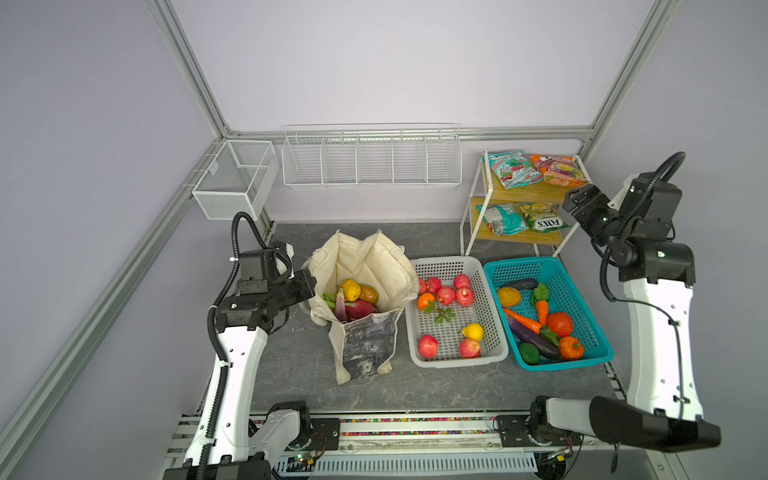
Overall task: Place the food into the grocery bag and tie it
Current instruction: 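Raise the empty right gripper out of the bag toward the snack shelf, then close the right gripper on the teal snack packet on the shelf, then pull the teal snack packet off the shelf with the right gripper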
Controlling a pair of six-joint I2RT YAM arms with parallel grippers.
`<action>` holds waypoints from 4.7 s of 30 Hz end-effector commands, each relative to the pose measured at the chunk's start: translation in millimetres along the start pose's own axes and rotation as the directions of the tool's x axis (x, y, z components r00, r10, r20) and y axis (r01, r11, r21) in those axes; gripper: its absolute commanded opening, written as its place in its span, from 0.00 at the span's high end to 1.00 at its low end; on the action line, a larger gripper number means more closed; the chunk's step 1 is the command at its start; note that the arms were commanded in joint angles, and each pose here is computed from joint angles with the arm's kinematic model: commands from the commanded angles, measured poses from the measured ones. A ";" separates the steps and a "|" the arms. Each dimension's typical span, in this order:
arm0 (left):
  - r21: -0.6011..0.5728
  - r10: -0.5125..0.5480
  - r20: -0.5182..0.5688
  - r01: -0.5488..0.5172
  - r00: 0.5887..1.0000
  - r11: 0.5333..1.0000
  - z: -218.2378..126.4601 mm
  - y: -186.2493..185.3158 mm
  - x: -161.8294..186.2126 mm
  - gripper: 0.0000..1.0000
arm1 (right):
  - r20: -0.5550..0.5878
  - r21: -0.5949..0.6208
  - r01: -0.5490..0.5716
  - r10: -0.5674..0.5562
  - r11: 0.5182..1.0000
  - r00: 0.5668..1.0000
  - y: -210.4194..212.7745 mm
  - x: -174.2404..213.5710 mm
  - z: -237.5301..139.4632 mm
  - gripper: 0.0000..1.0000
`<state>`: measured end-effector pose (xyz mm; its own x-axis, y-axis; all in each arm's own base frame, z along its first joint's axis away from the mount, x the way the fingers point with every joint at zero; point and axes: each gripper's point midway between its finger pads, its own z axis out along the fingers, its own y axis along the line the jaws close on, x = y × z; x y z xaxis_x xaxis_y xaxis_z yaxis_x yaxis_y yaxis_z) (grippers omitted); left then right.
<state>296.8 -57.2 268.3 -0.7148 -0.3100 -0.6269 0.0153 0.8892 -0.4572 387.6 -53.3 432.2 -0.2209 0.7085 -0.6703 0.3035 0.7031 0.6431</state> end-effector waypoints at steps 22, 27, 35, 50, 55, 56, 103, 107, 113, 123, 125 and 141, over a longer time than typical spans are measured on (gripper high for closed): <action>0.043 0.018 0.032 -0.019 0.999 0.999 -1.2 -11.8 -13.3 1.00 | -0.204 -0.225 -0.310 0.266 0.924 0.942 53.1 15.3 103.3 0.33; 0.044 0.021 0.029 -0.022 0.999 0.999 -1.5 -12.3 -13.3 1.00 | -0.210 -0.197 -0.322 0.281 0.926 0.936 49.1 19.7 122.2 0.34; 0.046 0.021 0.030 -0.023 0.999 0.999 -0.8 -12.1 -12.9 1.00 | -0.243 -0.193 -0.334 0.285 0.923 0.927 56.1 24.6 146.5 0.37; 0.045 0.021 0.028 -0.023 0.999 0.999 0.5 -11.3 -12.2 1.00 | -0.250 -0.157 -0.364 0.320 0.918 0.914 53.1 36.3 171.1 0.58; 0.048 0.021 0.027 -0.023 0.999 0.999 -0.4 -12.0 -11.6 1.00 | -0.242 -0.150 -0.374 0.333 0.915 0.911 51.4 37.1 173.1 0.66; 0.050 0.021 0.026 -0.023 0.999 0.998 -0.4 -12.2 -11.1 1.00 | -0.242 -0.150 -0.376 0.335 0.914 0.911 51.3 37.2 173.5 0.67; 0.059 0.021 0.027 -0.022 0.999 0.998 -0.4 -13.5 -10.7 1.00 | -0.218 -0.160 -0.438 0.402 0.884 0.889 48.3 41.0 179.4 0.93; 0.060 0.021 0.025 -0.022 0.999 0.998 0.8 -13.3 -10.6 1.00 | -0.219 -0.218 -0.417 0.372 0.883 0.902 68.4 33.9 169.7 0.93; 0.063 0.017 0.026 -0.019 1.000 0.998 2.0 -13.2 -10.7 1.00 | -0.183 -0.343 -0.326 0.278 0.881 0.943 118.4 18.1 144.3 0.93; 0.065 0.016 0.028 -0.018 0.999 0.998 -0.1 -13.7 -9.3 1.00 | -0.140 -0.460 -0.231 0.187 0.857 0.972 169.0 2.7 118.7 0.93; 0.065 0.017 0.028 -0.019 0.999 0.998 -0.2 -14.0 -9.2 1.00 | -0.142 -0.478 -0.227 0.181 0.848 0.973 175.9 1.2 117.1 0.93; 0.066 0.016 0.023 -0.018 1.000 0.998 0.1 -13.8 -8.4 1.00 | -0.099 -0.618 -0.176 0.146 0.766 0.984 236.8 -10.4 93.2 0.93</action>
<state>300.9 -63.1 270.1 -0.7171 -0.3091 -0.6246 0.0416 0.8757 -0.4811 566.9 93.8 516.0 -0.3103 0.8101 -0.4975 -0.1926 0.4589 0.8674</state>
